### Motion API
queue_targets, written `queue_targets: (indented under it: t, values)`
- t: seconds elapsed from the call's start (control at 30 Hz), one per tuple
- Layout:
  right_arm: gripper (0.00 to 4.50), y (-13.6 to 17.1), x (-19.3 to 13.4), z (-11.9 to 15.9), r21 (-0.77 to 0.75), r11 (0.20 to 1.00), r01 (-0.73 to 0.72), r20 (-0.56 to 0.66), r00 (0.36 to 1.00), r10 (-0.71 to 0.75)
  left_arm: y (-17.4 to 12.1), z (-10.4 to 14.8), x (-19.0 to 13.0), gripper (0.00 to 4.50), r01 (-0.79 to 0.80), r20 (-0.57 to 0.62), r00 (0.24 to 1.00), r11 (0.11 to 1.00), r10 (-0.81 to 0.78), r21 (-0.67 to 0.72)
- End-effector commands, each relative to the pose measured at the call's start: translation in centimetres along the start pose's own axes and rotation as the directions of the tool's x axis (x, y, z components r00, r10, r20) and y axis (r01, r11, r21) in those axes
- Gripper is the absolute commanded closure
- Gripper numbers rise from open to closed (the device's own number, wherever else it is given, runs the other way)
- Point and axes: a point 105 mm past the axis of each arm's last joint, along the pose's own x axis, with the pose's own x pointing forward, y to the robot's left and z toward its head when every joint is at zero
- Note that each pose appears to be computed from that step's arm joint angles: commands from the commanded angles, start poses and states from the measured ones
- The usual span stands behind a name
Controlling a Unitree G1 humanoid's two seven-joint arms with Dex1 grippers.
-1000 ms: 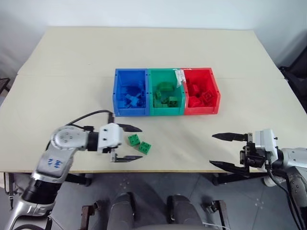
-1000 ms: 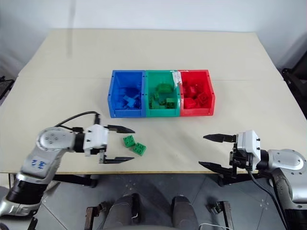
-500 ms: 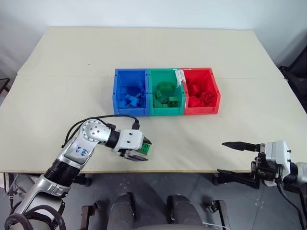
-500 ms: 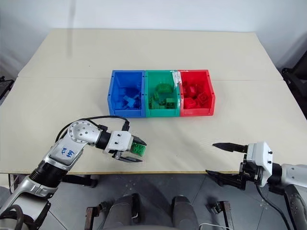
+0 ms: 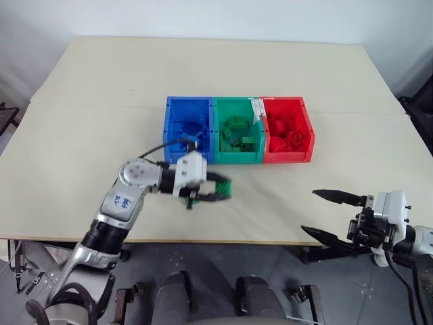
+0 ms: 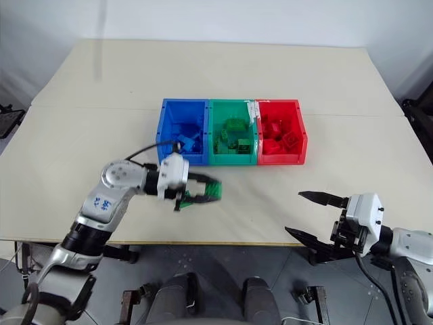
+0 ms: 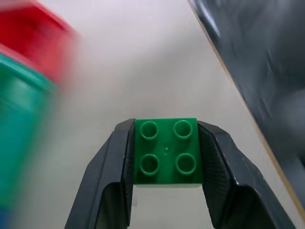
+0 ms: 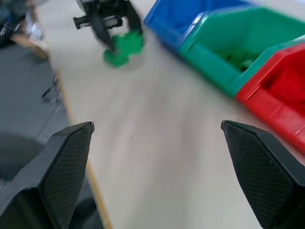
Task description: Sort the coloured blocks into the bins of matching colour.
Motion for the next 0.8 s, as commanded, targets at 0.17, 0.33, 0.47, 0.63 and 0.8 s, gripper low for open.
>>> queue_targets:
  t: [0.17,0.33,0.47,0.63,0.8]
  values:
    - [0.00,-2.2,-0.8,3.0,-0.022,0.946,0.322,0.180,0.932,-0.314,8.7,2.9,2.7,3.01,-0.351,0.044,0.935,0.936,0.351,0.003]
    - [0.00,-2.2,-1.0,3.0,-0.029,0.931,0.364,0.182,0.918,-0.353,11.2,2.0,4.3,3.01,-0.402,-0.034,0.914,0.914,0.404,0.051]
    - [0.00,-2.1,-0.9,3.0,-0.029,0.929,0.369,0.182,0.916,-0.358,11.1,2.0,4.6,1.96,-0.379,-0.013,0.925,0.925,0.380,0.037]
    - [0.00,-1.9,0.1,2.7,-0.022,0.947,0.321,0.187,0.932,-0.311,10.4,2.1,2.3,0.37,-0.347,0.036,0.938,0.936,0.345,0.060]
    - [0.00,-1.5,1.7,2.3,-0.027,0.982,0.188,0.169,0.969,-0.181,9.3,1.1,-2.7,0.04,-0.356,0.024,0.934,0.925,0.356,0.132]
